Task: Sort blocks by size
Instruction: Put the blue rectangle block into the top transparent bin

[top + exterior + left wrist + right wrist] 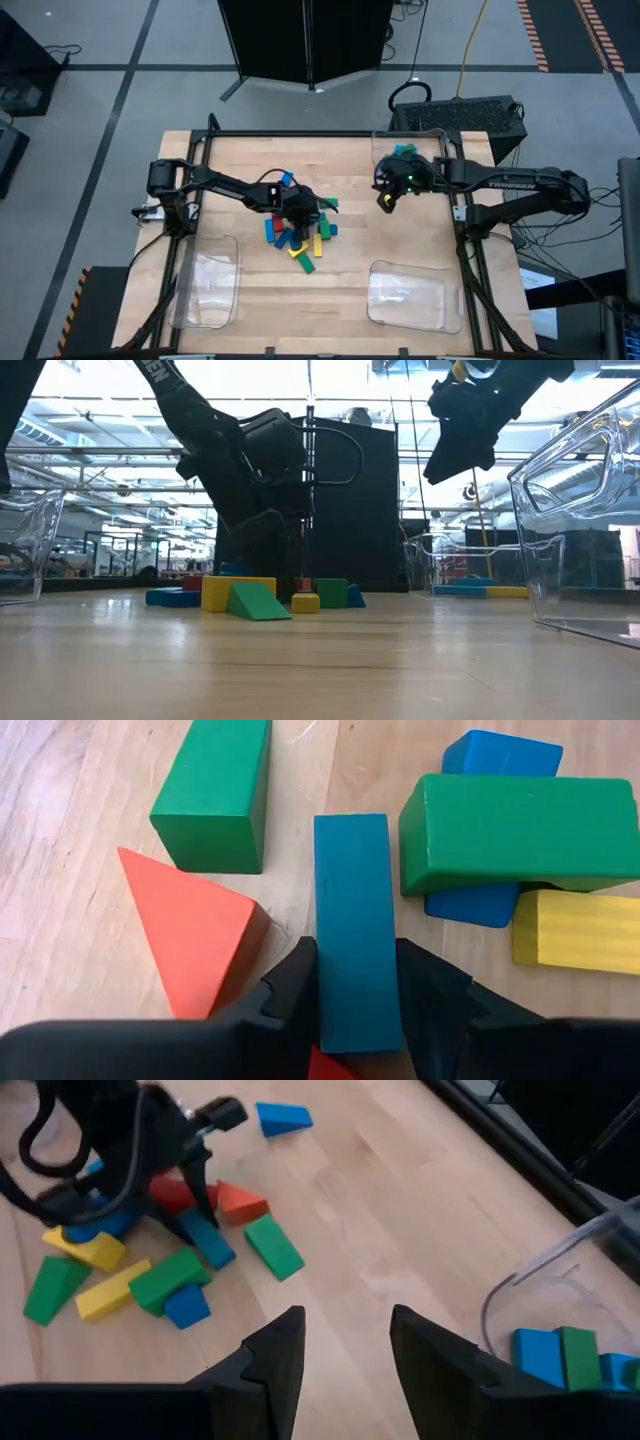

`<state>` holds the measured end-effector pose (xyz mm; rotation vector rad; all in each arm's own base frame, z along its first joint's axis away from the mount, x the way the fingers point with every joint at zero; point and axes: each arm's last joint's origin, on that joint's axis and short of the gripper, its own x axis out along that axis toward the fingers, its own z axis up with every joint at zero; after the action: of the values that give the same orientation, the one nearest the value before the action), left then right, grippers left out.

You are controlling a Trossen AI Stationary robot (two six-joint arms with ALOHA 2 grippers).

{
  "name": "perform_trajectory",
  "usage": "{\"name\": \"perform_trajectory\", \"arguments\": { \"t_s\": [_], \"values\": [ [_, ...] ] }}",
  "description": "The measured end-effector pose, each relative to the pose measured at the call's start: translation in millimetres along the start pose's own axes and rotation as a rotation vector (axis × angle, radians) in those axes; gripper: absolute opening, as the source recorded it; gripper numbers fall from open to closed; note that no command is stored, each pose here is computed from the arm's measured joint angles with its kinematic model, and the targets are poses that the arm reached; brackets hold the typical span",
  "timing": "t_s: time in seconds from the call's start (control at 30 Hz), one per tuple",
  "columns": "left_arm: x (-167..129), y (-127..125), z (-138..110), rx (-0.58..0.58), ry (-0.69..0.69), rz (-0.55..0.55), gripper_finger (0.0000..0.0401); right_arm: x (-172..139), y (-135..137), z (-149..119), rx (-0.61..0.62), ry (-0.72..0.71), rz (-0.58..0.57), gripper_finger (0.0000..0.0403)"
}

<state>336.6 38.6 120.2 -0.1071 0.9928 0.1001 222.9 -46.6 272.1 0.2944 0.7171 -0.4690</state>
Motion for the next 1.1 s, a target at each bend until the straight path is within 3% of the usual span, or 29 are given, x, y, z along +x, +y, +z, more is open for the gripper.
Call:
{"name": "perform_trajectory", "arguments": {
  "t_s": [0.47, 0.67, 1.1],
  "values": [
    [-5, 0, 11, 0.026, 0.037, 0.007, 0.0117, 6, 9, -3, -0.055, 0.023, 0.014, 0.0144],
    [-6, -1, 13, 0.036, 0.029, -0.089, 0.0117, 9, 12, -7, -0.197, 0.054, 0.026, 0.0144],
    [-46, 10, 31, 0.043, -0.110, -0.119, 0.0117, 31, 30, -14, -0.320, 0.104, 0.054, 0.0144]
  ]
}}
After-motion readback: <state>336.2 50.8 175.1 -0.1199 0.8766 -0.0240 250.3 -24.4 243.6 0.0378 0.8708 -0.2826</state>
